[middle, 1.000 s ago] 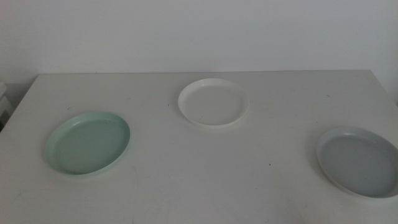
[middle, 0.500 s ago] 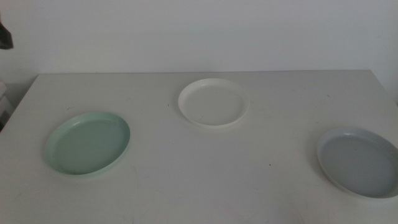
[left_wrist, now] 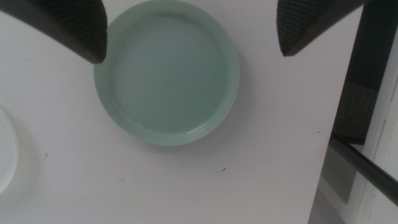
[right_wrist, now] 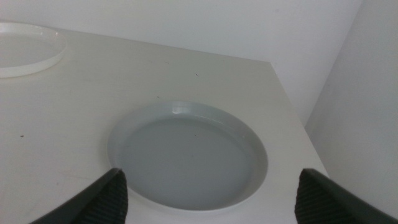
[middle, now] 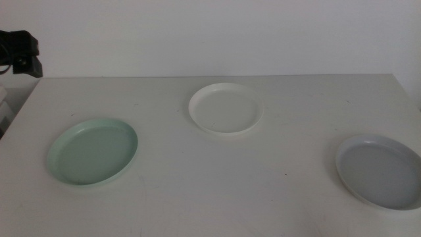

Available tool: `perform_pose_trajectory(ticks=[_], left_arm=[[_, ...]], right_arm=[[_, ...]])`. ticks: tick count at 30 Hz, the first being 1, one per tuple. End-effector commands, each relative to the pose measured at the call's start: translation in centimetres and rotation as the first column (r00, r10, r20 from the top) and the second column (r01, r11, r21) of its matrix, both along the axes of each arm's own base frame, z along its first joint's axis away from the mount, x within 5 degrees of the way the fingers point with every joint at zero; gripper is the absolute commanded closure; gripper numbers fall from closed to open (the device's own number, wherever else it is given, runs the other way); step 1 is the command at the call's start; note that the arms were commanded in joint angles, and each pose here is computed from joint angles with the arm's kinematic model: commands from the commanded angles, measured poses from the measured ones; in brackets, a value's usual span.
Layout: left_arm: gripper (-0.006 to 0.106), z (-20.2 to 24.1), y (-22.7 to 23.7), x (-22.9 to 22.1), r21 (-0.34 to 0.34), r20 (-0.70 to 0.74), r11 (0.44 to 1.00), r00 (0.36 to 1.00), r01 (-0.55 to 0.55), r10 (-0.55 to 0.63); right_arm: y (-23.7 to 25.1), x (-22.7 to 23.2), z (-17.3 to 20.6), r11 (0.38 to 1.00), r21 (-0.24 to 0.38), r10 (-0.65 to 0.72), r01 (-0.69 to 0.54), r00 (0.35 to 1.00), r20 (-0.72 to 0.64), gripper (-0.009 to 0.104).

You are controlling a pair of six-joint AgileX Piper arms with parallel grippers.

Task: Stack the three bowls on top of each other.

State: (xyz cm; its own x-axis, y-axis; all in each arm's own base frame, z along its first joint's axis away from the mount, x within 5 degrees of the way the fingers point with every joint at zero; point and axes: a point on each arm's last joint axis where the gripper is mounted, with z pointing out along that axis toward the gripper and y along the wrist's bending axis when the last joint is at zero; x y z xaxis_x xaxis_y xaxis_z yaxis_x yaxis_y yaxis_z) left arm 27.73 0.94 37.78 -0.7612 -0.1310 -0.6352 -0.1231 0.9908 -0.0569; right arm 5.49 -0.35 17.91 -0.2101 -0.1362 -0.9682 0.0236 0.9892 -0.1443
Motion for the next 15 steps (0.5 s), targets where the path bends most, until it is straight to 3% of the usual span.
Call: perform_pose_trajectory(ticks=[1,8,15], left_arm=[[-0.005,1.5,0.0,0.6,-0.011,0.102,1.000,0.995,-0.009,0.010],[-0.005,-1.6,0.9,3.2,0.028,0.004,0.999,1.000,0.016,-0.016],[-0.005,-5.7,3.7,5.9,-0.084,-0.093,0.995,0.994,0.049,-0.057]], right_arm=[[0.0,-0.1,1.0,1.000,-0.018,-0.001,0.003,0.994,0.106,0.020],[0.0,-0.1,1.0,1.000,-0.018,-0.001,0.003,0.994,0.106,0.020],[0.0,-0.1,1.0,1.000,-0.018,-0.001,0.003,0.994,0.106,0.020]])
